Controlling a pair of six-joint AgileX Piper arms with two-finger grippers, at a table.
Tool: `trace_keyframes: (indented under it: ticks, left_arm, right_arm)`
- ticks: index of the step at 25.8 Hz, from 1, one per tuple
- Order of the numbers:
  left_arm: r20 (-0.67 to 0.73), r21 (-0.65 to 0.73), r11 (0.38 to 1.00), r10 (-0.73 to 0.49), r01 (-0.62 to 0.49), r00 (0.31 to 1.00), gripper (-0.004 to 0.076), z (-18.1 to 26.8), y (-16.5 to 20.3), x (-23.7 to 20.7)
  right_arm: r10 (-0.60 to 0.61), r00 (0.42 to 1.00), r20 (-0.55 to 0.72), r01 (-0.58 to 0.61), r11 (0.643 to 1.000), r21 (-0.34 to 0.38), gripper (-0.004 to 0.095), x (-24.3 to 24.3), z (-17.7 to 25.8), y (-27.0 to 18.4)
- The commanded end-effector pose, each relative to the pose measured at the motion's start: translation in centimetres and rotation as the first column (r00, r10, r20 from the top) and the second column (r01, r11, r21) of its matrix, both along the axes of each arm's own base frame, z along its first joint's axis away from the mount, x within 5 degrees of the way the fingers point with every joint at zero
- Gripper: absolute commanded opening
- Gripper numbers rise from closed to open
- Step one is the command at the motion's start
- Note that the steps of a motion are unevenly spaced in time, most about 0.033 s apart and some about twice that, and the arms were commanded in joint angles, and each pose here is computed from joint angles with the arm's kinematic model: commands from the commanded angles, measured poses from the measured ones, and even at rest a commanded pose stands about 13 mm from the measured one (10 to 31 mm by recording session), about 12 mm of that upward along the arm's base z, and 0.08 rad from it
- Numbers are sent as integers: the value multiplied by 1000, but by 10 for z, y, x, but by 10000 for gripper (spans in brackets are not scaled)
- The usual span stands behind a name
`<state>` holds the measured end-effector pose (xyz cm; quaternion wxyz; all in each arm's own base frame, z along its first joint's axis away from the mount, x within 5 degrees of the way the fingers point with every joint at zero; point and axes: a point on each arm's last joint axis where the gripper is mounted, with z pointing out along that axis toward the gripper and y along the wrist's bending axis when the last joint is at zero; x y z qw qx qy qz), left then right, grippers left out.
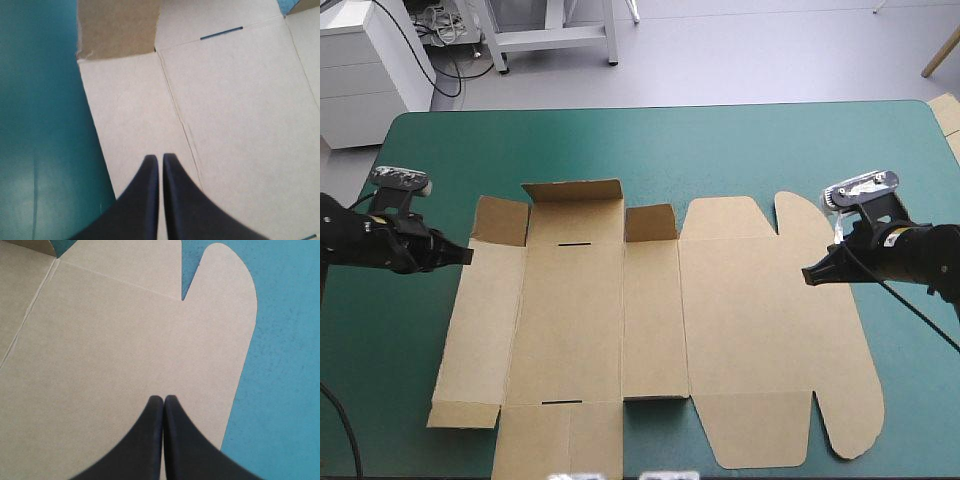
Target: Fold the box
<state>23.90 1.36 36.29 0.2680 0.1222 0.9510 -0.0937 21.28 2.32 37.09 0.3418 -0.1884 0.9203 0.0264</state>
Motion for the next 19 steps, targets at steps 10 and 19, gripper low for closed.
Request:
trace_keyframes:
  ticks: [10,19]
  left_arm:
    - [38,-194,944,279,-266,960,13,21,65,-26]
    - [-2,-211,852,489,-479,872,143,14,114,-41]
  right_arm:
    - [-17,994,105,18,1000,-11,-16,-9,6,-4]
    - [-28,984,175,34,999,-32,-16,-5,10,-6]
